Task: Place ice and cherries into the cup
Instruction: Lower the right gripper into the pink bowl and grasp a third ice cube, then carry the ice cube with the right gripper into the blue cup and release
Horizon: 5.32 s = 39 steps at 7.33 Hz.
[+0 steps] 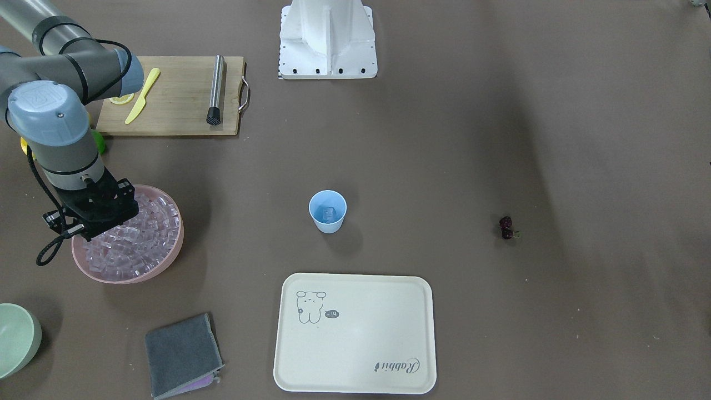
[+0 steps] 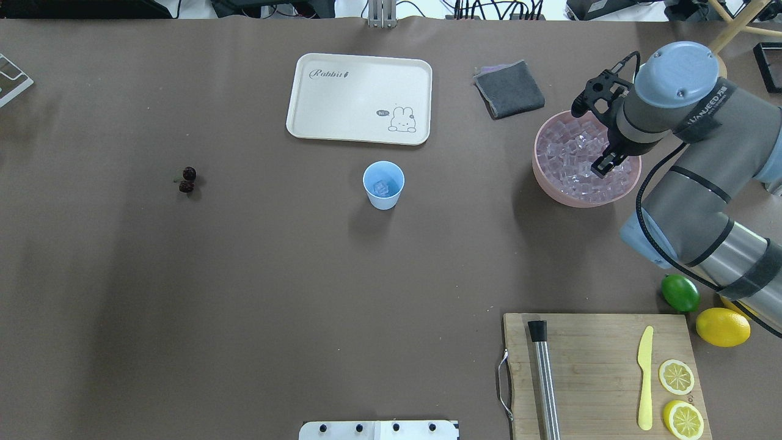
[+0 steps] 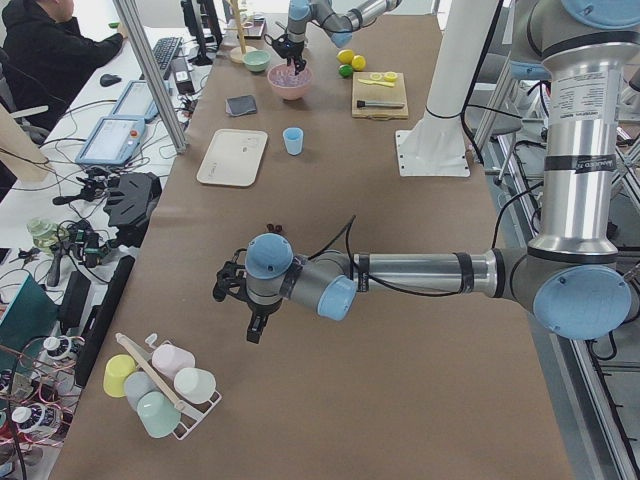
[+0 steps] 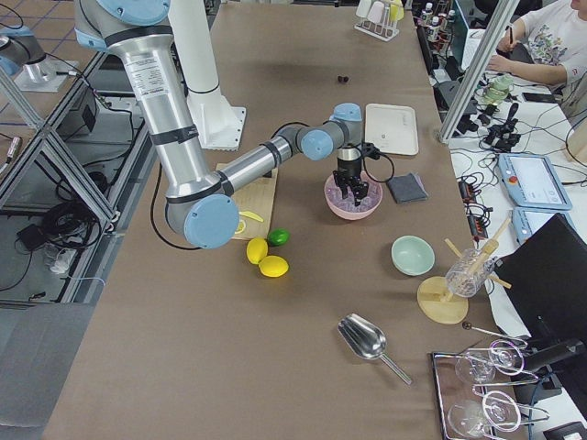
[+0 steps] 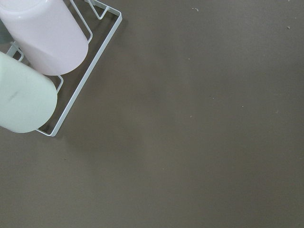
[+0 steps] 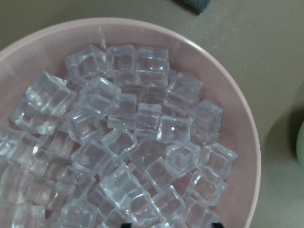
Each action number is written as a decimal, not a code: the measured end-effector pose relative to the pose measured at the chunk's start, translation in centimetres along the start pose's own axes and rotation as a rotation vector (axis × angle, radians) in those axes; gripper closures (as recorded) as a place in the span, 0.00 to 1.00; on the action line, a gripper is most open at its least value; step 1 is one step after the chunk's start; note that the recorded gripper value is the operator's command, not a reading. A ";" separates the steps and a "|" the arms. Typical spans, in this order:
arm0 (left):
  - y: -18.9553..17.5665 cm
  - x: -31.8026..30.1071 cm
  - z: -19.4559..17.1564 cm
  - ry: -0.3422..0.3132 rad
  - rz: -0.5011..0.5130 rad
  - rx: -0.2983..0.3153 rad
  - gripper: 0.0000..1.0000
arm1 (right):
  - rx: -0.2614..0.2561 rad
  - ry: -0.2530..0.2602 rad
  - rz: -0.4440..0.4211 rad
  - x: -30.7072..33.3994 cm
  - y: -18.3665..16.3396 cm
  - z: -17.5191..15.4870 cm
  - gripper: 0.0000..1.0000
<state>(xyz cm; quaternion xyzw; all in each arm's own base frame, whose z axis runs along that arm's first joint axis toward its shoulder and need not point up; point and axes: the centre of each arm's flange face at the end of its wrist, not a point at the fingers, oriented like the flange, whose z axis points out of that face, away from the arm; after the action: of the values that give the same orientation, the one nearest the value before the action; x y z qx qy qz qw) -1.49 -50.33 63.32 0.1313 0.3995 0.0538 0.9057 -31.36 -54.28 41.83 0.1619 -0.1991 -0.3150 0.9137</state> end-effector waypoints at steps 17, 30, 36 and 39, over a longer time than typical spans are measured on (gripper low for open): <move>0.2 0.3 0.8 0.002 0.013 -0.004 0.02 | -0.060 0.050 -0.037 -1.1 -0.4 2.4 0.96; -0.1 0.9 1.1 0.004 0.032 -0.001 0.02 | 0.171 -0.275 0.435 -29.9 -20.0 -14.0 1.00; 0.3 0.6 1.3 0.005 0.035 0.002 0.02 | 0.177 -0.240 0.440 -28.5 -22.2 -13.0 1.00; 0.1 0.7 1.3 0.005 0.037 0.004 0.02 | 0.176 -0.229 0.439 -28.8 -24.4 -12.2 0.80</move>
<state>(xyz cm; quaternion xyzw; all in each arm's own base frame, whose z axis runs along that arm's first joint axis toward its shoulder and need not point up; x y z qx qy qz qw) -0.07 -50.32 63.67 0.1402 0.3995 0.0699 0.9032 -58.95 -52.03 13.41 0.1569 -0.3583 -0.1068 0.9141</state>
